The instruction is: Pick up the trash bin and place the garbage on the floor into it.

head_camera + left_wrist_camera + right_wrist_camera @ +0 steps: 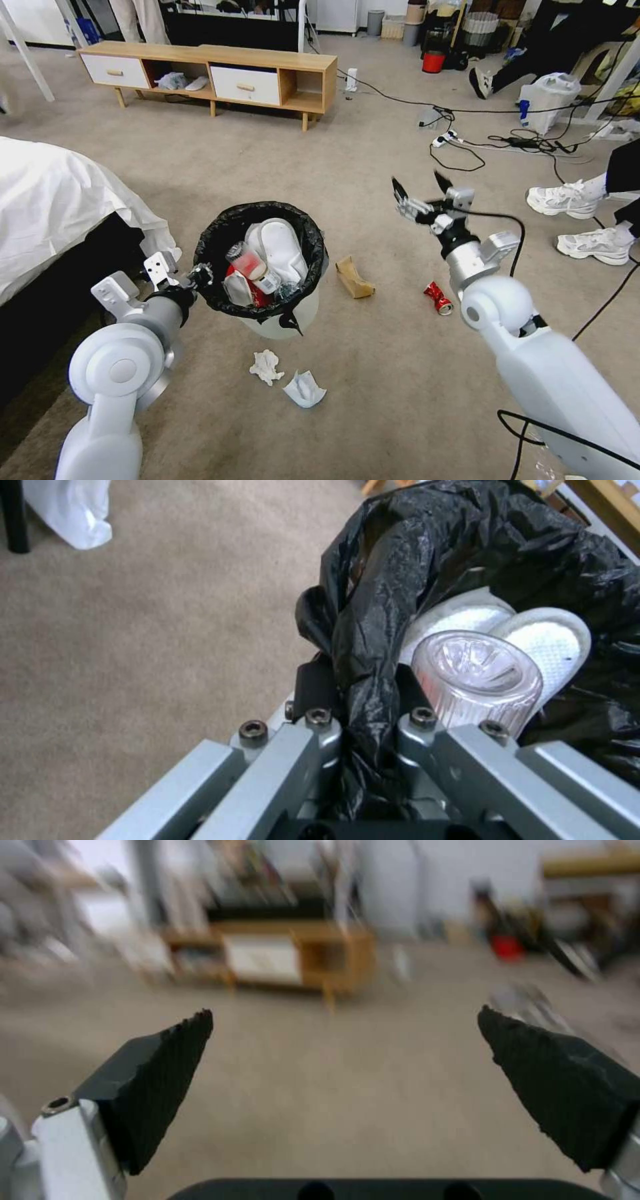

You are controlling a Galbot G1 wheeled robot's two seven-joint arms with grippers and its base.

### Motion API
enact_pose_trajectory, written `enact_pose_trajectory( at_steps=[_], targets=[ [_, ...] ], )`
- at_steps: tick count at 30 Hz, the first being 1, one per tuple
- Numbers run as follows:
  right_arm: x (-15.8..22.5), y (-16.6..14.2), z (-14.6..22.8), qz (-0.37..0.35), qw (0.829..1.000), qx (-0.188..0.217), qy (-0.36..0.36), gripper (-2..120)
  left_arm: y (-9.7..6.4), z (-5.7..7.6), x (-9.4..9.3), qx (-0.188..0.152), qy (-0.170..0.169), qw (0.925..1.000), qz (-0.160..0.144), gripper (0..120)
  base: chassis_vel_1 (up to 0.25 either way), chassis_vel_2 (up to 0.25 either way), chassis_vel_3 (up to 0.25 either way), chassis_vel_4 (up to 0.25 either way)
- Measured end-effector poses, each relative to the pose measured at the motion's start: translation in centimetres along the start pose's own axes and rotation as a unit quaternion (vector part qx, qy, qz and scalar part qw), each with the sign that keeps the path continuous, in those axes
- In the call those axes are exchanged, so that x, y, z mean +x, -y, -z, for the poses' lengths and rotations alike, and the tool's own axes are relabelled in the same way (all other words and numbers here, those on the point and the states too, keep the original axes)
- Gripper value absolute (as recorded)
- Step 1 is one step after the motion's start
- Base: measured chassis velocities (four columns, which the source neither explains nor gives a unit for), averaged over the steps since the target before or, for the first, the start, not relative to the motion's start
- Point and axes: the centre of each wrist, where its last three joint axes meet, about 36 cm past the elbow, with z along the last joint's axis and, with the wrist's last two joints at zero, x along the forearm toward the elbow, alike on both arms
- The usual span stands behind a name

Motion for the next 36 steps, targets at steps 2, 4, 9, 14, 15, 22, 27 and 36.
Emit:
enact_pose_trajectory(
  at_steps=[2,4,9,14,15,22,27,36],
  targets=[
    [0.3,-0.7,-2.5,-0.024,0.999,0.001,-0.044,100,0.0,0.1,0.2,-0.002,0.004,1.0000,-0.001,4,0.000,0.000,0.000,0.000],
    [0.4,-1.1,-3.7,-0.028,0.998,0.004,-0.058,100,-0.1,0.2,0.3,-0.002,0.005,1.0000,-0.001,4,0.000,0.000,0.000,0.000],
    [0.6,-2.4,-7.1,-0.027,0.996,0.008,-0.087,100,-0.2,0.4,0.5,-0.005,0.010,0.9999,0.000,4,0.000,0.000,0.000,0.000],
    [0.8,-3.2,-9.1,-0.022,0.994,0.012,-0.102,100,-0.3,0.5,0.7,-0.004,0.014,0.9999,0.001,4,0.000,0.000,0.000,0.000],
    [1.1,-3.6,-10.1,-0.018,0.993,0.013,-0.113,100,-0.4,0.5,0.8,-0.004,0.016,0.9999,0.000,4,0.000,0.000,0.000,0.000],
    [2.0,-4.6,-12.5,-0.003,0.991,0.019,-0.135,100,-0.3,0.6,1.1,-0.004,0.017,0.9998,-0.007,4,0.000,0.000,0.000,0.000],
    [2.3,-5.0,-13.9,0.003,0.989,0.018,-0.149,100,-0.2,0.5,1.1,-0.005,0.016,0.9998,-0.009,4,0.000,0.000,0.000,0.000],
    [2.7,-5.1,-14.9,0.009,0.987,0.020,-0.157,100,-0.1,0.4,1.0,-0.005,0.016,0.9998,-0.010,4,0.049,0.048,0.045,0.046]
  ],
)
